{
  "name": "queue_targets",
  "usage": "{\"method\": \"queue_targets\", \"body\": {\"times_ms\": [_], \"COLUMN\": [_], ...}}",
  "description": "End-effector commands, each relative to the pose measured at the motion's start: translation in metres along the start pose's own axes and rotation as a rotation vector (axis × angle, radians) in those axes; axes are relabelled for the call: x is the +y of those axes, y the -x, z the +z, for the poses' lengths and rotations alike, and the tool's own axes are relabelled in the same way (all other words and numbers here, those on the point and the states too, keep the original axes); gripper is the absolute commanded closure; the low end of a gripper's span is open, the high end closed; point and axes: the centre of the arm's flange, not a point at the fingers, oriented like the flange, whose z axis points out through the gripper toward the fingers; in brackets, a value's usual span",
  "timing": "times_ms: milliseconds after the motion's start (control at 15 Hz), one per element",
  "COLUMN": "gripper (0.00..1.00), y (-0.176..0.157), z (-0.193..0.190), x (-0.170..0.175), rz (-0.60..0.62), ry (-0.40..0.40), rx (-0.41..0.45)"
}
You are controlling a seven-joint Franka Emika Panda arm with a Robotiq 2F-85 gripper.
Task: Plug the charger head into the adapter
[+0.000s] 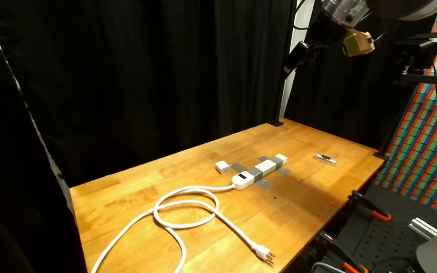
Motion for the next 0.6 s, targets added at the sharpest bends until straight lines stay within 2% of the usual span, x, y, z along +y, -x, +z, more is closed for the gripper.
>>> {"method": "queue_targets", "body": {"times_ms": [0,267,333,533], "gripper": [0.0,0.0,0.0,0.0], "y": [0.016,0.029,0.035,0.053], "z": [0.08,0.143,0.16,0.197], "x": [-0.033,-0.053,-0.055,-0.044], "rz": [-0.036,-0.036,-0.011,0.066], "ry": [0.023,0.037,0.033,0.021], "rx": [0.087,0.116,0.148,0.214]}}
